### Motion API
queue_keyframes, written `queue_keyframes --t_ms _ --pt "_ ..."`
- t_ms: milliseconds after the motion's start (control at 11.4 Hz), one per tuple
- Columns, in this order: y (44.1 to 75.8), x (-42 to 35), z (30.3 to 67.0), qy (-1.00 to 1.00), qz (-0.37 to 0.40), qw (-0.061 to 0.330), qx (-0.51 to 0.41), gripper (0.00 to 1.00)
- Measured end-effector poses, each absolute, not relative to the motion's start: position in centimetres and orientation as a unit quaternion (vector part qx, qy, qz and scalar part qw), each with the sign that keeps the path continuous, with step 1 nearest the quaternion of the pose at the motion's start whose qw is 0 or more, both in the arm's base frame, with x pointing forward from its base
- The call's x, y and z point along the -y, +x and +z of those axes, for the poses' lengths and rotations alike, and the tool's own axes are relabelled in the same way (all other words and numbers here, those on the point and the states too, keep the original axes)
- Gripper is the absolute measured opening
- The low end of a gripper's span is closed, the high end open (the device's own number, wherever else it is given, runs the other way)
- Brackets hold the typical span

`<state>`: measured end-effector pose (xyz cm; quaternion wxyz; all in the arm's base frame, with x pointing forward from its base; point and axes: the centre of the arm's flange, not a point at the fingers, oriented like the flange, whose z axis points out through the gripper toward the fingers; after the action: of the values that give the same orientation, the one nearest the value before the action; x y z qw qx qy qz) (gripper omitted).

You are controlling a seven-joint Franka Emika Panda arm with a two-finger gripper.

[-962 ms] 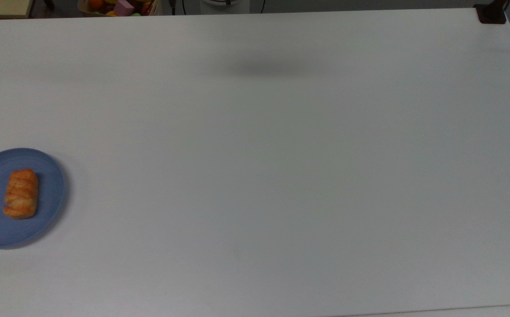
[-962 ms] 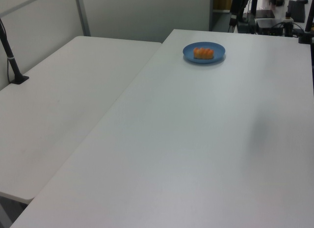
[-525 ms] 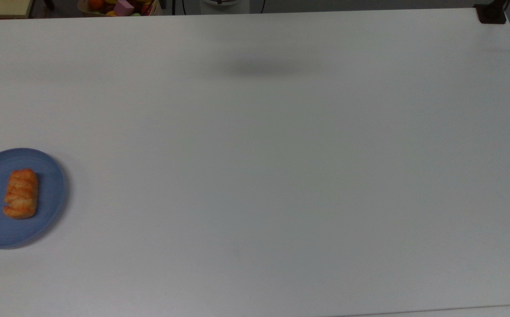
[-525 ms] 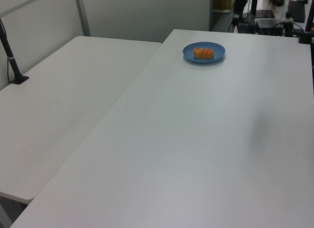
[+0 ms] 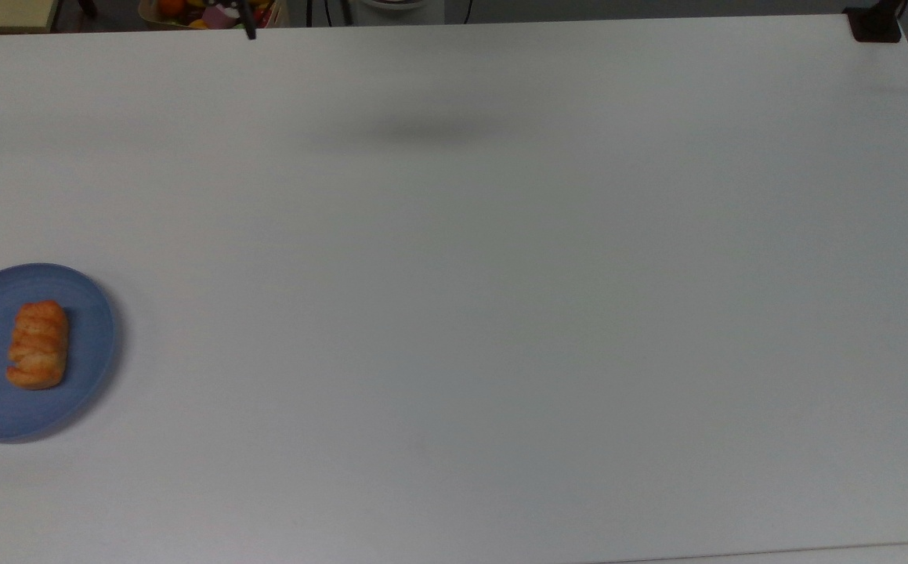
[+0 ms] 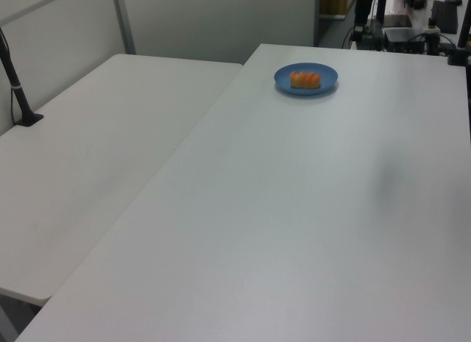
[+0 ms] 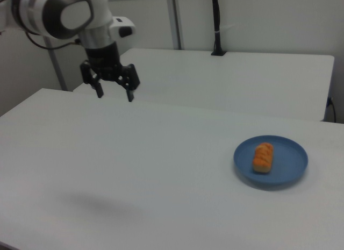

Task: Put the bread on the table
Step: 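Move the open gripper over the bread roll on the blue plate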

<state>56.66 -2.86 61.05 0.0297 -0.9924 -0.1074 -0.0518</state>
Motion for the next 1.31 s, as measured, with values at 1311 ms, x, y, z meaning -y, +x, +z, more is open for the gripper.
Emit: queue_keyframes --t_ms 1311 --pt "68.2 28.1 44.5 -0.979 -0.19 -0.074 0.03 0.99"
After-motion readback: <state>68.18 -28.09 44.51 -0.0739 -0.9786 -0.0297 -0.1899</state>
